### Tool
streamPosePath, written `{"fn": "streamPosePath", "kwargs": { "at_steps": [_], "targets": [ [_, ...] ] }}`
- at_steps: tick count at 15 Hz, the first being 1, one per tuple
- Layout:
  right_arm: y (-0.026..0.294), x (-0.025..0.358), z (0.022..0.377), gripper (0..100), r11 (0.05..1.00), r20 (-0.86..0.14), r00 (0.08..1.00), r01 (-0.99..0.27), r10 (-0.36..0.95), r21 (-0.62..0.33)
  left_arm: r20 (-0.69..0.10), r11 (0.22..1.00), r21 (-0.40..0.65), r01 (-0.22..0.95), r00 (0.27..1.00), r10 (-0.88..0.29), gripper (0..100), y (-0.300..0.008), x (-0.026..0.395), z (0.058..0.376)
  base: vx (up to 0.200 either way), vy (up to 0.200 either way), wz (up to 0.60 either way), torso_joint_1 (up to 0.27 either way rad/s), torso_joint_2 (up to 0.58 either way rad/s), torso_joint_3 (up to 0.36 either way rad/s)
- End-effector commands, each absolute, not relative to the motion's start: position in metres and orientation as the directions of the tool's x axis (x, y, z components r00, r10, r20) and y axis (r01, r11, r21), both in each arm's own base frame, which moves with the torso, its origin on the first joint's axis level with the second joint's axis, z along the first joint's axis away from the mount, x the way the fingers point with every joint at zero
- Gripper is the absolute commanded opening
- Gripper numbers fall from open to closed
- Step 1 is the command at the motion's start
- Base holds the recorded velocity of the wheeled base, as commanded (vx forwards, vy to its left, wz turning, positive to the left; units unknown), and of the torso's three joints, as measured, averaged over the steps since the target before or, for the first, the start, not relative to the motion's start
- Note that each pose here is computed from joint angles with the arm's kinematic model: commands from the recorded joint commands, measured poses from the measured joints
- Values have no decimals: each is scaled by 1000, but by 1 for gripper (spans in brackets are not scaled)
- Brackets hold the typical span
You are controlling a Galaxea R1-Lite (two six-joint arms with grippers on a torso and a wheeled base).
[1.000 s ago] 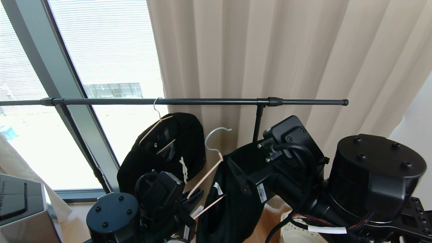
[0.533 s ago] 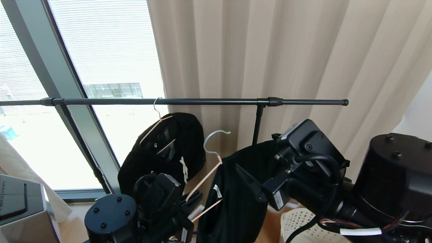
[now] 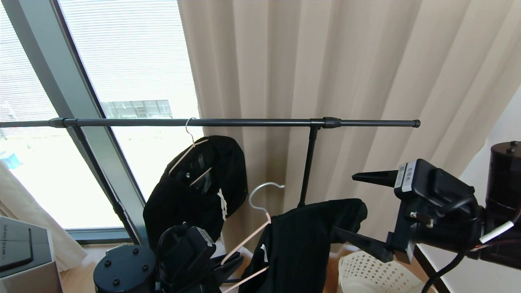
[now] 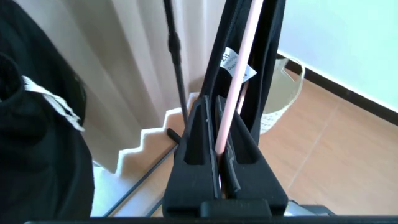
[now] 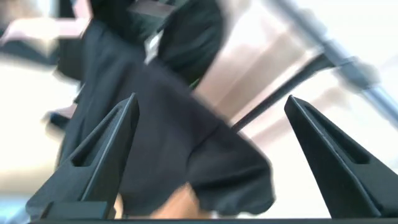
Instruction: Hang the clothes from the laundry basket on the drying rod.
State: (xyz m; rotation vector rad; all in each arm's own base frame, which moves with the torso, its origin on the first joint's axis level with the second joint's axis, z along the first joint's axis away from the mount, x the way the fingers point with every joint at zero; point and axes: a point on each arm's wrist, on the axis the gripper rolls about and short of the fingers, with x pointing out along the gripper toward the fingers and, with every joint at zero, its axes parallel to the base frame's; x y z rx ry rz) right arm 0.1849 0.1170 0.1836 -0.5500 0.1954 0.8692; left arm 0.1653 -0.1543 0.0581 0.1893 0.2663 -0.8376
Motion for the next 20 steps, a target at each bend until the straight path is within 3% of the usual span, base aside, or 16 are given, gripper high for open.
{"fn": "streamPosePath", "kwargs": {
  "at_steps": [1, 3, 4, 5, 6, 9, 15, 20],
  "targets": [
    [87, 202, 214, 100, 447, -400, 606, -788, 688, -423, -322, 641, 74, 764, 626, -710, 0, -152, 162, 56, 0, 0, 0, 0, 0, 0],
    [75, 212, 220, 100, 303, -506, 504, -851, 700, -429, -328, 632, 85, 770, 620, -712, 0, -152, 161, 55, 0, 0, 0, 0, 0, 0],
    [69, 225, 221, 100, 168, -576, 373, -910, 728, -378, -331, 615, 79, 785, 602, -726, 0, -151, 159, 55, 0, 0, 0, 0, 0, 0],
    [69, 228, 220, 100, 128, -595, 326, -928, 735, -351, -332, 606, 78, 792, 593, -733, 0, -151, 159, 55, 0, 0, 0, 0, 0, 0],
    [72, 238, 217, 100, 75, -628, 224, -964, 745, -255, -333, 586, 86, 806, 578, -745, 0, -150, 156, 56, 0, 0, 0, 0, 0, 0],
    [94, 246, 198, 100, -4, -621, 94, -988, 778, -155, -327, 568, 86, 819, 561, -760, 0, -150, 153, 58, 0, 0, 0, 0, 0, 0],
    [121, 249, 176, 100, -81, -649, -19, -995, 760, -66, -308, 561, 90, 823, 559, -770, 0, -151, 150, 62, 0, 0, 0, 0, 0, 0],
    [135, 263, 160, 100, -89, -646, -32, -994, 763, -56, -302, 551, 92, 829, 551, -778, 0, -152, 147, 63, 0, 0, 0, 0, 0, 0]
  ]
}}
